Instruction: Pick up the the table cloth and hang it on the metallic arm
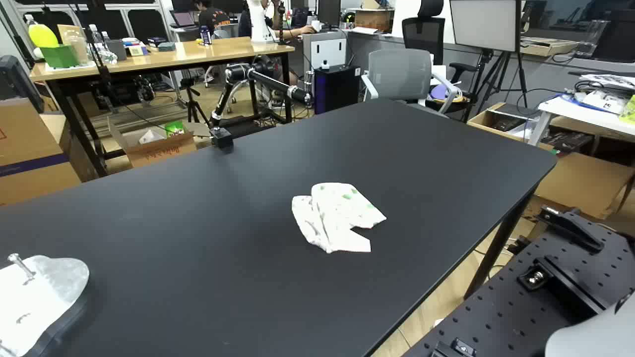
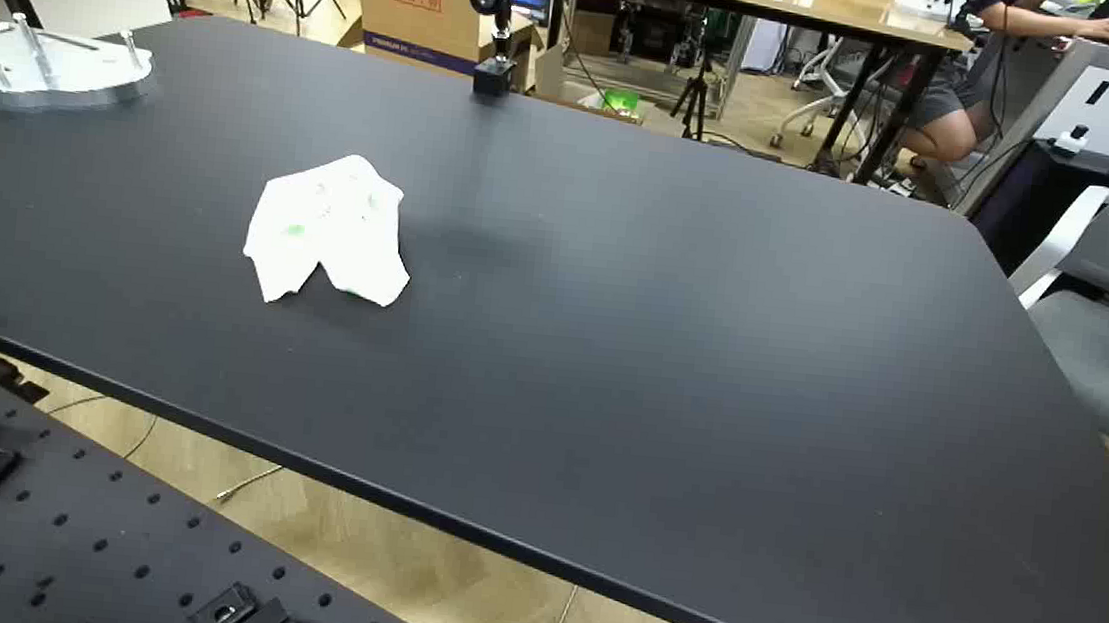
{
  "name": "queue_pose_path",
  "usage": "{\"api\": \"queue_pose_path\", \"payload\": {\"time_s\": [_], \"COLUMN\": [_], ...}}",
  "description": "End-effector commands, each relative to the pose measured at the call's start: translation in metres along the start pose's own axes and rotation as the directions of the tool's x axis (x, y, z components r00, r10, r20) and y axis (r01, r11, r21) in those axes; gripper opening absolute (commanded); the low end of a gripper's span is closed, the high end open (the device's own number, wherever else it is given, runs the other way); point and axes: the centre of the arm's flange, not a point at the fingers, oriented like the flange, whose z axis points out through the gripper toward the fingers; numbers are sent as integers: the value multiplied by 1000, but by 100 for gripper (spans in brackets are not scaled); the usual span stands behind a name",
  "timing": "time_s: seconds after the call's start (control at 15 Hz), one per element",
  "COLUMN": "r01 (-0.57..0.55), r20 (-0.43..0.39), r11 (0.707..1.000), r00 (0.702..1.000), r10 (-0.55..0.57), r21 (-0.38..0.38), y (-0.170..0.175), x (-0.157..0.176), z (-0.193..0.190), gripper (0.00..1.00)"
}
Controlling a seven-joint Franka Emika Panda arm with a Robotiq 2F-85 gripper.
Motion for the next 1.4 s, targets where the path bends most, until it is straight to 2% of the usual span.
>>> {"api": "queue_pose_path", "payload": {"time_s": [0.0,0.8,1.07,1.33], "r01": [0,7,30,30], "r20": [-1,9,75,120], "r11": [1000,1000,1000,999], "r00": [1000,1000,997,992], "r10": [0,-7,-30,-28], "r21": [0,4,-3,-14], "y": [0,-1,-12,-34], "x": [0,0,-12,-39], "z": [0,7,71,155], "gripper": [100,100,100,100]}}
